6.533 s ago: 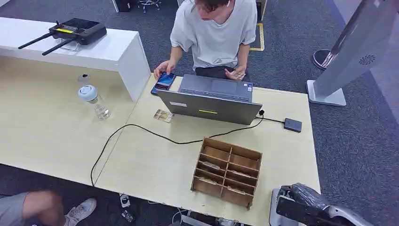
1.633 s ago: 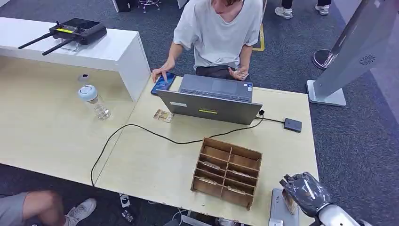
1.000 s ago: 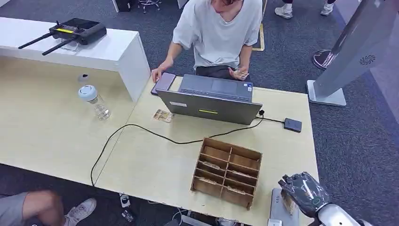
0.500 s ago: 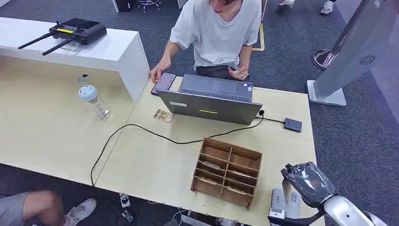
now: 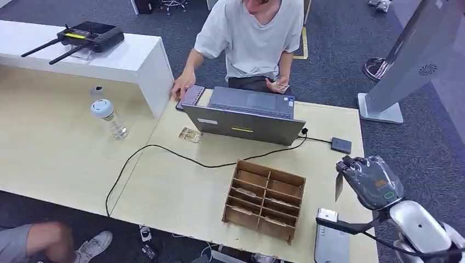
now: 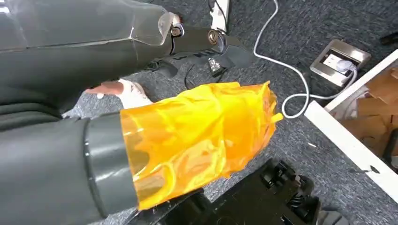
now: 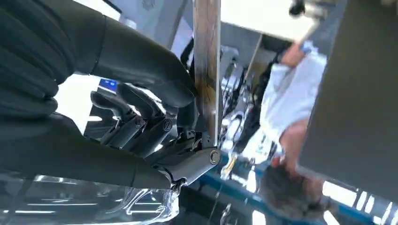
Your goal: Pass the card to the sensor for recognition and then transmit it.
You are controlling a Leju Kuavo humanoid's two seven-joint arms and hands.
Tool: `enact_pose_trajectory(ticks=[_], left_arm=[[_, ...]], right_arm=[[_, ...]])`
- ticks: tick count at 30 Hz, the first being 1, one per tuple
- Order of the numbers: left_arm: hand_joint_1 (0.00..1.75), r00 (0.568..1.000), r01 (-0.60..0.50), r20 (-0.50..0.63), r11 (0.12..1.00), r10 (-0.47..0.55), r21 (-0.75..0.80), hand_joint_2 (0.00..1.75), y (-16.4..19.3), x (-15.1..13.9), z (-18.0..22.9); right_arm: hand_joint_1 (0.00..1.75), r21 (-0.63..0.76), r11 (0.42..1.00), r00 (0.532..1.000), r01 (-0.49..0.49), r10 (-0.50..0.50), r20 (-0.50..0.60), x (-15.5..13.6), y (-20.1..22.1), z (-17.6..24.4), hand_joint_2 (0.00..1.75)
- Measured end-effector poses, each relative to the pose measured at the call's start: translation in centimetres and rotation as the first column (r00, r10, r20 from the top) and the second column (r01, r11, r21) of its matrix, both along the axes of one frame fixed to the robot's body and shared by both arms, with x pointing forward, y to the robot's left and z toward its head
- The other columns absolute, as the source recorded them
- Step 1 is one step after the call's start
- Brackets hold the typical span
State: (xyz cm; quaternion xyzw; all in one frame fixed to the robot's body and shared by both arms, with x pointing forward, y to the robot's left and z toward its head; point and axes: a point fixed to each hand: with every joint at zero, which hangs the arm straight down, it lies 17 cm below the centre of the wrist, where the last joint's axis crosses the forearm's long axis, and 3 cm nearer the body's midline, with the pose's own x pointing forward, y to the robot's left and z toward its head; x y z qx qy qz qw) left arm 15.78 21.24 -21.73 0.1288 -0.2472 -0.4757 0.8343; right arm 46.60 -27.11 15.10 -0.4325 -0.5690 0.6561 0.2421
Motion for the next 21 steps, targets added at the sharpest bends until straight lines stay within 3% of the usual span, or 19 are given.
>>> enact_pose_trajectory(ticks=[11, 21], left_arm=[[0.00, 0.999, 0.031, 0.021, 1.000, -0.031, -0.002, 0.00, -0.5, 1.4, 0.4], [0.00, 0.996, 0.081, 0.032, 0.997, -0.081, 0.005, 0.00, -0.9, 2.8, 0.6]], right_arm=[[1.75, 0.143, 0.985, 0.985, -0.102, 0.080, 0.151, 2.2, 6.8, 6.6, 1.75], [1.75, 0.220, 0.967, 0.971, -0.128, 0.077, 0.227, 4.5, 11.2, 11.2, 1.75]])
